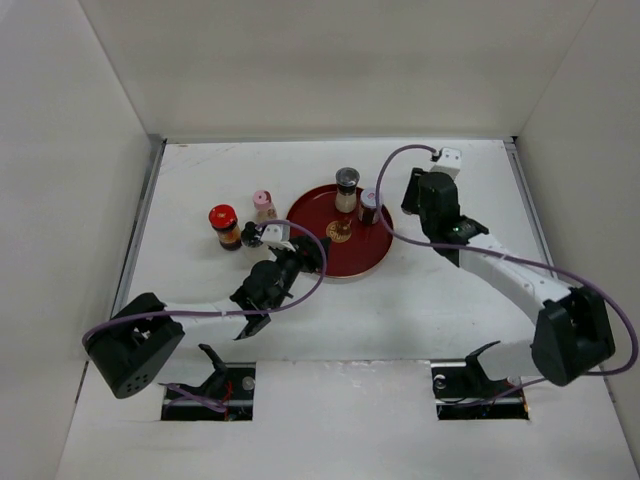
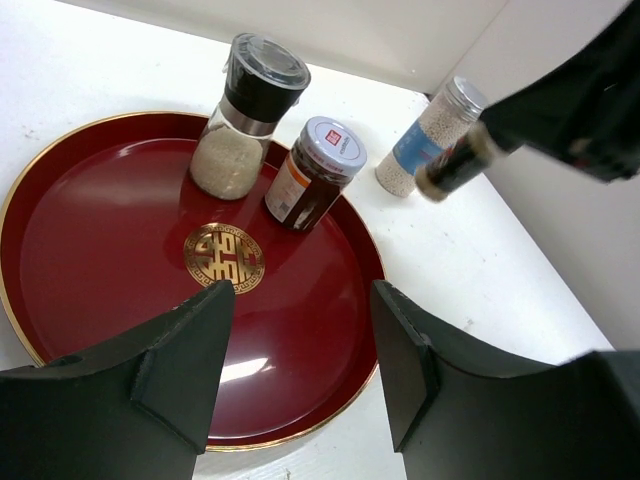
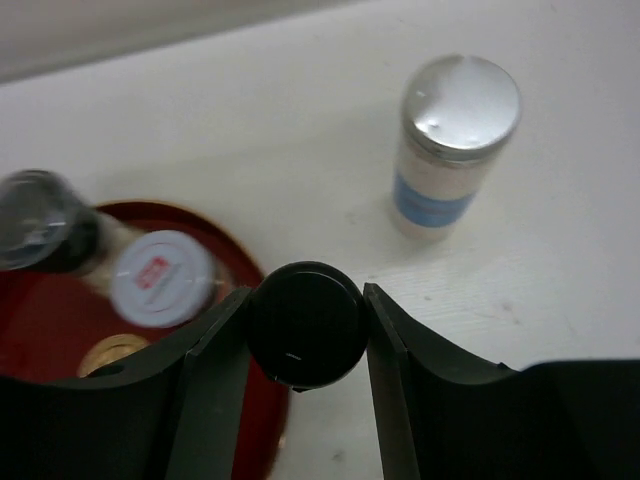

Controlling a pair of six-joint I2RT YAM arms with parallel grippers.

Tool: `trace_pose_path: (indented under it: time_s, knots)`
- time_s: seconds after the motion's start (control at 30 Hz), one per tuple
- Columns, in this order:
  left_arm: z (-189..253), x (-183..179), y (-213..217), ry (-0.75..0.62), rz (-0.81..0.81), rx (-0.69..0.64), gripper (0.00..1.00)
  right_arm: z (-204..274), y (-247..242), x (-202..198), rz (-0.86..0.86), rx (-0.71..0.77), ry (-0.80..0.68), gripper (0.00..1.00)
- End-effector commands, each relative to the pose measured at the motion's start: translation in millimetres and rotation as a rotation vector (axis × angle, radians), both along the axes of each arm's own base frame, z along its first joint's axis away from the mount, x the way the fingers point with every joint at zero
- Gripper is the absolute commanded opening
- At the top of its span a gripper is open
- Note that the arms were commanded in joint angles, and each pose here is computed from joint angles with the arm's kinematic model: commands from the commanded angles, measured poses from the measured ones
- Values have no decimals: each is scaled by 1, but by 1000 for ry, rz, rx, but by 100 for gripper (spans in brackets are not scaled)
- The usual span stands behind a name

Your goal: Organize the condiment bottles

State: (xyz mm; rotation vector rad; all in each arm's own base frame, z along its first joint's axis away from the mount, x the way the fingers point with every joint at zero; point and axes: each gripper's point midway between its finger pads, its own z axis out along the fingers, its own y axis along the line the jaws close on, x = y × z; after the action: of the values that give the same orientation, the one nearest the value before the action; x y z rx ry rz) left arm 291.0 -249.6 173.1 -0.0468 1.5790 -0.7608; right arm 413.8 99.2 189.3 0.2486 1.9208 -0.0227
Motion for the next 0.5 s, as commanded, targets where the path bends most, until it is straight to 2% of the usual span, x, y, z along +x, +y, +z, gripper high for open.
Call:
trace_pose_path:
  time_s: [0.0, 0.23, 0.47]
  knots:
    - [18, 1, -2, -48, -8, -57, 55, 35, 26, -11, 54, 47, -89, 40]
    - [21, 3, 6, -55, 19, -60, 55, 11, 80, -13, 147, 75, -37, 41]
    - [20, 3, 6, -54, 19, -59, 55, -25, 98, -5, 166, 53, 15, 41]
